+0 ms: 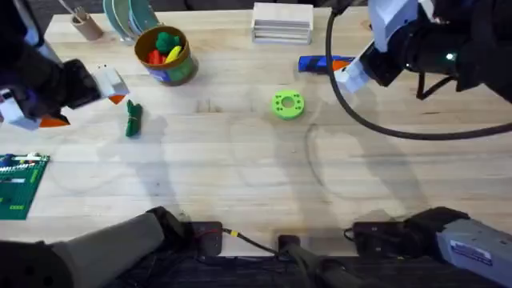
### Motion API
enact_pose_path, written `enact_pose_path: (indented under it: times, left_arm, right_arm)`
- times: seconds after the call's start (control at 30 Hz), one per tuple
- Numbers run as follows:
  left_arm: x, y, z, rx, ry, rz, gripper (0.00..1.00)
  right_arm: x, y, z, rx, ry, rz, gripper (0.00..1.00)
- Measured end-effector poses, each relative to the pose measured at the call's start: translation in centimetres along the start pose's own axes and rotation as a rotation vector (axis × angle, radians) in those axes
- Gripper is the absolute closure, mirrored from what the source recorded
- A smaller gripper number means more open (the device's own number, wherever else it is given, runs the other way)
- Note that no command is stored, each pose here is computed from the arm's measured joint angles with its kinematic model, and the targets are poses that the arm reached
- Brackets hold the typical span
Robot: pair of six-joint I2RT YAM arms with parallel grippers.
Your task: Pick up the gripper from the table and insert it into the empty holder that is missing its gripper. Then pick up a screw, insert it into the mounting hole, and use the screwdriver to tighten it. Finally, clean up the table by picking up the vegetable and placing it into the bucket.
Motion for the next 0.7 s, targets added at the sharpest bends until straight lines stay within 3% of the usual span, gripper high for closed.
enact_pose_path:
  times: [0.13, 0.37, 0.53, 0.7]
  left_arm:
    - [0.5, 2.7, 0.4, -0.034, 0.018, -0.058, 0.008]
    - [1.2, 5.2, -1.3, -0.135, 0.168, -0.170, 0.008]
    - [0.9, 6.1, -2.2, -0.198, 0.294, -0.160, 0.008]
    - [0.5, 8.7, -2.6, -0.238, 0.336, -0.097, 0.008]
  right_arm:
    - [0.0, 0.0, 0.0, -0.001, 0.000, -0.001, 0.010]
    - [0.0, 0.0, 0.0, -0.001, 0.000, -0.002, 0.010]
    - [0.0, 0.0, 0.0, 0.000, 0.000, 0.000, 0.010]
    - [-0.7, 0.0, 0.5, 0.022, -0.001, 0.033, 0.010]
Point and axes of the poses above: each hand's point on the last joint's axis, 136 mm out from that joint toward the fingers, its own y axis out along the fingers, its own z axis along the line the jaws close on, x = y × z, the point moved 4 cm from there along -y, back along the fingers
